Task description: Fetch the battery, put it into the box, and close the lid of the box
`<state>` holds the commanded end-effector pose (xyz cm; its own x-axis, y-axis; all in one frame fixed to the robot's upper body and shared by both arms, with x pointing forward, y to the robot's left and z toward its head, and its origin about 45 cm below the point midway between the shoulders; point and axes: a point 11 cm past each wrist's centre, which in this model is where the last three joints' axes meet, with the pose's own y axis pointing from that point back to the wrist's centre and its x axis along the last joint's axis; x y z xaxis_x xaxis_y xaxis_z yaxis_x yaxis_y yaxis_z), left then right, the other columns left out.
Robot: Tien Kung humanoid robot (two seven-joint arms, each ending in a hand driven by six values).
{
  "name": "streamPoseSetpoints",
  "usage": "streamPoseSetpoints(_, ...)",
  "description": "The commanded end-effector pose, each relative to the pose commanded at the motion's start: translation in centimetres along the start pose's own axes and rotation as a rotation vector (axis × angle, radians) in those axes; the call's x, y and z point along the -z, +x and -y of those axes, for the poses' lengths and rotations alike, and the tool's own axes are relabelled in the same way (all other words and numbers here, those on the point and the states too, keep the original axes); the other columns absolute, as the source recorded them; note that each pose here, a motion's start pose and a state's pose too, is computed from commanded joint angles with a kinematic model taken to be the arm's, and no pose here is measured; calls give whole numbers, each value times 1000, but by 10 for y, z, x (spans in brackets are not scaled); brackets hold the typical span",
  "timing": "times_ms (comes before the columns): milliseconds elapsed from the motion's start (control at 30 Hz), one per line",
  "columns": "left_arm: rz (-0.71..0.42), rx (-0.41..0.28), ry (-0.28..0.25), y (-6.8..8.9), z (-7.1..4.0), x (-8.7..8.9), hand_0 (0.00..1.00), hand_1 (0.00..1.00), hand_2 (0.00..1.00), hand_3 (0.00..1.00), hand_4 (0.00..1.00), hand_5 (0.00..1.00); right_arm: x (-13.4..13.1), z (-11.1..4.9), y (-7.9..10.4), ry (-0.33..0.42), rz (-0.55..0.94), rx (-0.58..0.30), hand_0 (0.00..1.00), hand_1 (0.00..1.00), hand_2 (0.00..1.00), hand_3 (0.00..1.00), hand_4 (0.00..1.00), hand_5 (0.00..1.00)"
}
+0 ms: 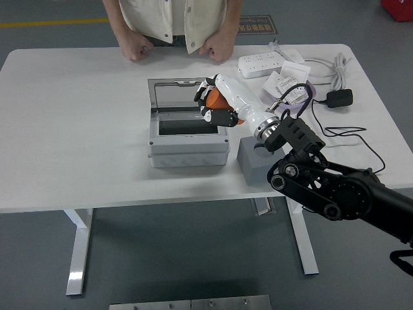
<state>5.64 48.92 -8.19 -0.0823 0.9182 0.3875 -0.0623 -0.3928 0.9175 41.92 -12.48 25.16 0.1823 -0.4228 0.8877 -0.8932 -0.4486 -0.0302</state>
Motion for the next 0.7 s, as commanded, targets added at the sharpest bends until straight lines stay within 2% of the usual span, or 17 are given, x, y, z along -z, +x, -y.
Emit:
streamPoseSetpoints(167,-1,-2,7,1,0,1,631,778,689,709,700,243,16,11,-11,64,-135,16,116,190,289,229,2,2)
streamPoseSetpoints(467,0,-4,10,3,0,0,631,778,691,708,700,247,38,21,-38,108,-84,50,127,195,275,222,2,2)
streamPoseSetpoints(700,6,-8,2,5,-1,-4,631,778,694,707,698,244,34,33,-46,85,-74,53,127,197,274,221,2,2)
